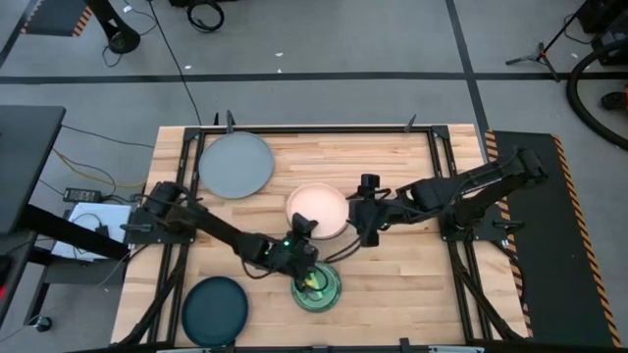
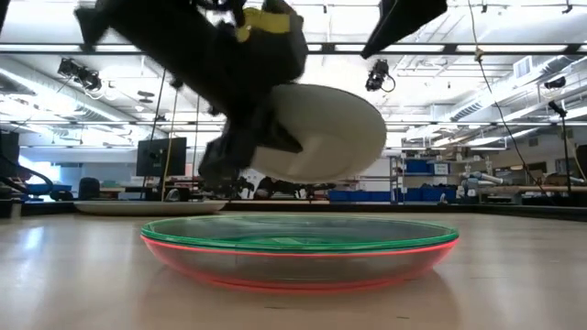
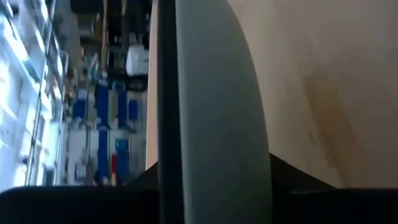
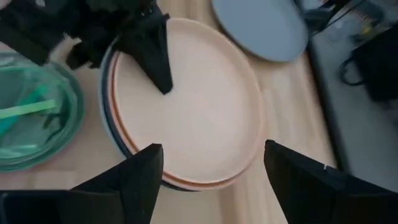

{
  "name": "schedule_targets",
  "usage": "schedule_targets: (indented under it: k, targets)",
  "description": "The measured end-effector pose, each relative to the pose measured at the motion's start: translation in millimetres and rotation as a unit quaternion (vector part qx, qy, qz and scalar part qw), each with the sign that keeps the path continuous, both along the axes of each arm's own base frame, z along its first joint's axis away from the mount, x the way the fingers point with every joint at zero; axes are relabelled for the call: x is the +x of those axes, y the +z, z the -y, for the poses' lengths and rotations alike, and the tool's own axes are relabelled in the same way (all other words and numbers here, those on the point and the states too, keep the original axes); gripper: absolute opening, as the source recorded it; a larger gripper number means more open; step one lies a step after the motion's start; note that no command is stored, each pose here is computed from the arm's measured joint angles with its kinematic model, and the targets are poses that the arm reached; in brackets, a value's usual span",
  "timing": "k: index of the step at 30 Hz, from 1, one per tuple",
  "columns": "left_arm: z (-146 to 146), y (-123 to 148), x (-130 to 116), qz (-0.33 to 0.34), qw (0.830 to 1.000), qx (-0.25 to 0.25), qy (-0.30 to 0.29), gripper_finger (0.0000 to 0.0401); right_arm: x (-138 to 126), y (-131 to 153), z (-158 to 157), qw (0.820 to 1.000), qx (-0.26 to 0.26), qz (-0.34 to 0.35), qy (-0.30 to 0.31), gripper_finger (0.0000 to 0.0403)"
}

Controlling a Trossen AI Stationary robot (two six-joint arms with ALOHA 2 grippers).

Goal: Stack plastic plates
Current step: Stack the plates on the black plate

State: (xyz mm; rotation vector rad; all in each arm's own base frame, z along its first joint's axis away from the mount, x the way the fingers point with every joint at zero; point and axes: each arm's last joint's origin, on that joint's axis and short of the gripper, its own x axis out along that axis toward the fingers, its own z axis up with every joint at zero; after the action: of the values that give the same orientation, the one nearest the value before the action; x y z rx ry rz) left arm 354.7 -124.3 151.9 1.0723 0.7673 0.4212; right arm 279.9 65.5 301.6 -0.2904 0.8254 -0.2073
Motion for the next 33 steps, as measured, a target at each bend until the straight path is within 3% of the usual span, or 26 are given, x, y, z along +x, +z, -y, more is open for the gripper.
schedule_targets:
  k: [8, 12, 20, 25, 28, 33]
  targets:
    - [19, 79, -14, -0.005, 0.995, -0.081, 0.060, 0.0119, -5, -6, -4, 0.999, 0.005, -0.008, -0.033, 0.0273]
    - [22, 98, -24, -0.016, 0.990, -0.115, 0.086, 0.0119, -13, -11, -5, 0.998, 0.012, -0.044, -0.048, 0.0270]
    - [22, 91, -52, -0.055, 0.979, -0.138, 0.143, 0.0118, -25, -28, 16, 0.985, -0.003, -0.120, -0.123, 0.0243]
    - [31, 82, -65, -0.047, 0.976, -0.157, 0.146, 0.0118, -23, -59, 27, 0.981, 0.041, -0.141, -0.129, 0.0222]
    - [34, 84, -68, -0.056, 0.976, -0.155, 0.140, 0.0118, -24, -70, 30, 0.979, 0.057, -0.143, -0.135, 0.0208]
    - [14, 95, -61, -0.075, 0.978, -0.131, 0.146, 0.0119, -25, -69, 36, 0.977, 0.037, -0.142, -0.156, 0.0183]
